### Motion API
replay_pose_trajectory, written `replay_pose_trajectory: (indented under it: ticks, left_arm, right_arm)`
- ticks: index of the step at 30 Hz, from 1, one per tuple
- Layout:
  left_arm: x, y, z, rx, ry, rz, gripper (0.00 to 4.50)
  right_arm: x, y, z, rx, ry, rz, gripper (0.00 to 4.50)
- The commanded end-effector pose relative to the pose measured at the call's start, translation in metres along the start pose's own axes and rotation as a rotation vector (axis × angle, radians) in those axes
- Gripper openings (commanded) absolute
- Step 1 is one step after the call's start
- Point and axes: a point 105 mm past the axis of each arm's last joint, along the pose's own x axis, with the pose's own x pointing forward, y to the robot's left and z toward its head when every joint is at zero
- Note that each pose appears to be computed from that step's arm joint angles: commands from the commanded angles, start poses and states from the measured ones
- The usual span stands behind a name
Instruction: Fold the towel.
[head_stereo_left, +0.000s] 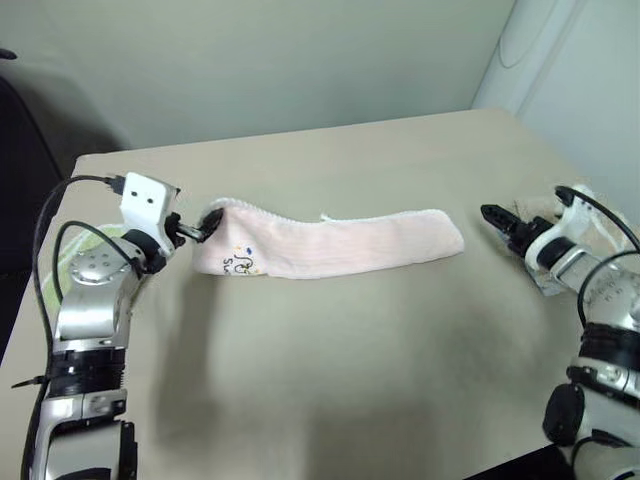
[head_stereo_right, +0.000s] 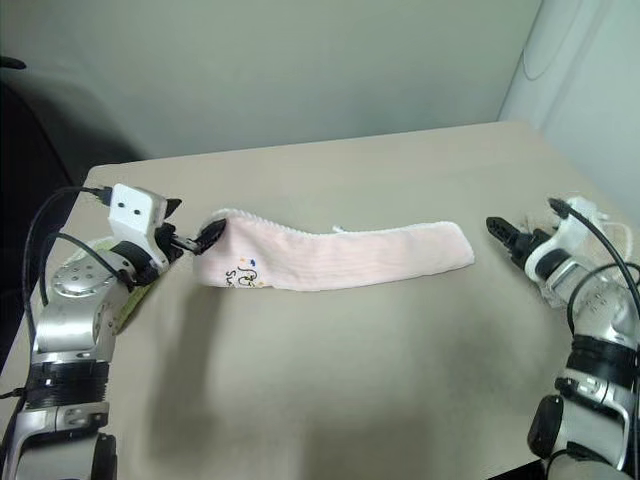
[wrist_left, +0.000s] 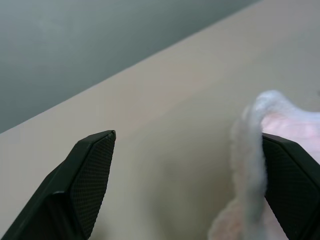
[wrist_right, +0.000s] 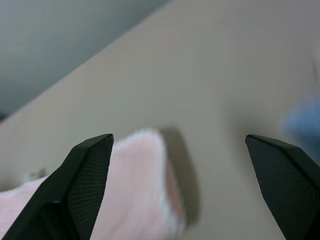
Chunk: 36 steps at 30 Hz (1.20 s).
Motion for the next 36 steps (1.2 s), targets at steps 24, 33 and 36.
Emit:
replay_pose_trajectory:
  ticks: [24, 33, 36]
  left_arm:
    - [-0.013, -0.033, 0.026, 0.045, -0.085, -0.195, 4.50]
    - [-0.012, -0.072, 0.022, 0.030, -0.067, -0.361, 4.50]
    - [-0.016, -0.082, 0.017, 0.022, -0.048, -0.399, 4.50]
  right_arm:
    - [0.030, 0.024, -0.070, 0.431, 0.126, -0.010, 4.49]
    - [0.062, 0.007, -0.061, 0.524, 0.044, -0.076, 3.59]
    - [0.062, 0.004, -0.055, 0.529, 0.017, -0.072, 2.42]
